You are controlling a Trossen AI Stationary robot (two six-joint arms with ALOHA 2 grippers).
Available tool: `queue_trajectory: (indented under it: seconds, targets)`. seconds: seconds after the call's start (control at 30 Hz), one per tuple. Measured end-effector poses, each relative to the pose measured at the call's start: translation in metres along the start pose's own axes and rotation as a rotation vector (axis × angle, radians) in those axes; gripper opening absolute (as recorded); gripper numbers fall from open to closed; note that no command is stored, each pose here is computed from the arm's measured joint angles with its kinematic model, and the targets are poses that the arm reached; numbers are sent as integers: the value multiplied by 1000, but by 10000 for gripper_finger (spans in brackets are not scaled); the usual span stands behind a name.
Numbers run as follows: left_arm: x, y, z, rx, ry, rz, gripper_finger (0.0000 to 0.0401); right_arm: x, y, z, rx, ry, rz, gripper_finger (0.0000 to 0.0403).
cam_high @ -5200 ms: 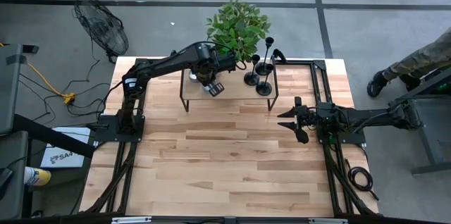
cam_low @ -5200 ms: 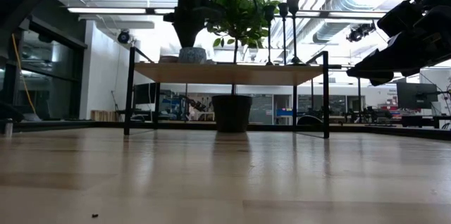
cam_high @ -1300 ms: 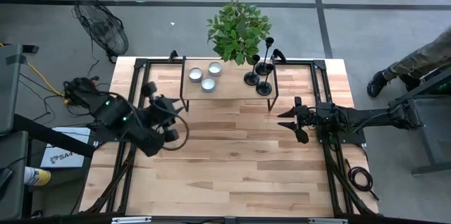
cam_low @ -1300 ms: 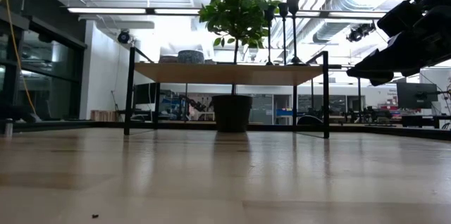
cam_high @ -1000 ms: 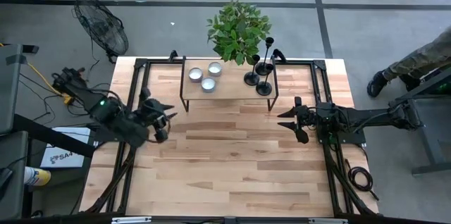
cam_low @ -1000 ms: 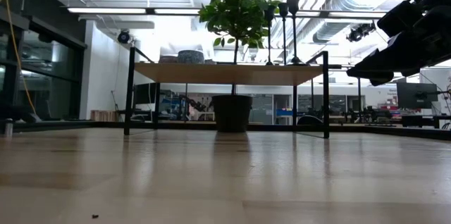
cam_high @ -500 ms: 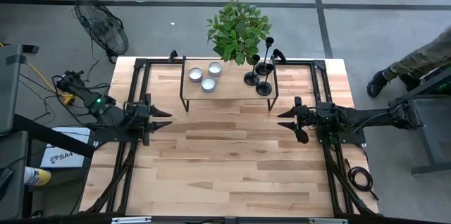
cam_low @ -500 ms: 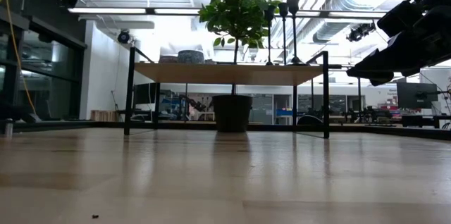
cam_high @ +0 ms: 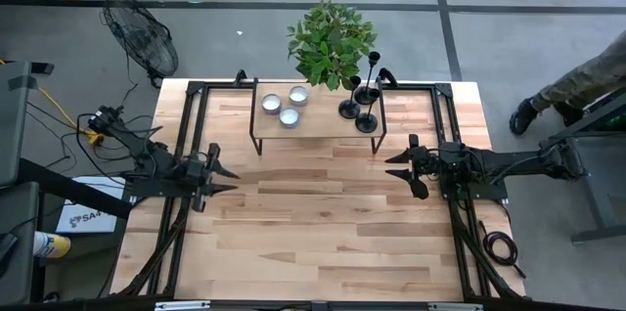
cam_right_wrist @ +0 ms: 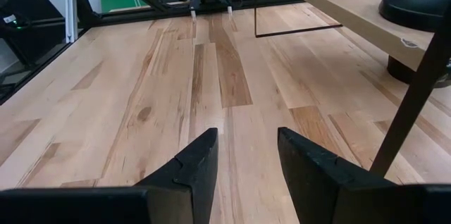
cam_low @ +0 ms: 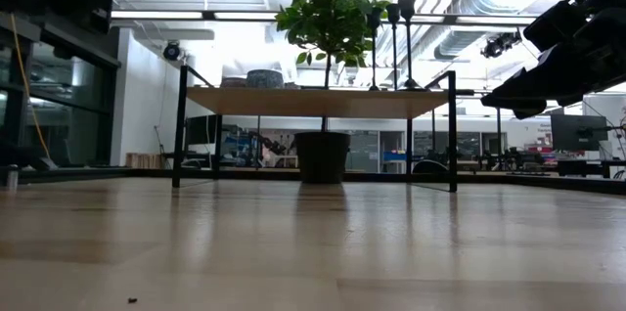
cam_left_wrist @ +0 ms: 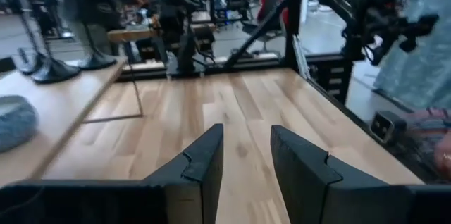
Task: Pick & Place candle stick holders
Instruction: Return to Home Position
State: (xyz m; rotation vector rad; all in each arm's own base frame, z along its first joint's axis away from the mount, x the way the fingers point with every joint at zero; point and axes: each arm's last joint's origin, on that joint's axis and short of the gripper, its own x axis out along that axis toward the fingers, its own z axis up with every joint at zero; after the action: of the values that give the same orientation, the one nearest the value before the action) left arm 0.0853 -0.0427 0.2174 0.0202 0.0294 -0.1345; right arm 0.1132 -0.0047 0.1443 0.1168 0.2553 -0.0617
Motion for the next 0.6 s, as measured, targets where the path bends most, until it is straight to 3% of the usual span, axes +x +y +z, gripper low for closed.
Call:
queue_trajectory:
  seconds: [0.3, 0.43, 0.6]
  targets:
    - [8, -7, -29, 9, -32, -119, 117, 0, 0, 0, 0, -1, 0, 142]
    - [8, -8, -33, 31, -35, -124, 117, 0, 0, 0, 0, 0, 0, 142]
    - [10, -8, -38, 33, -40, -225, 117, 0, 0, 0, -1, -1, 0, 142]
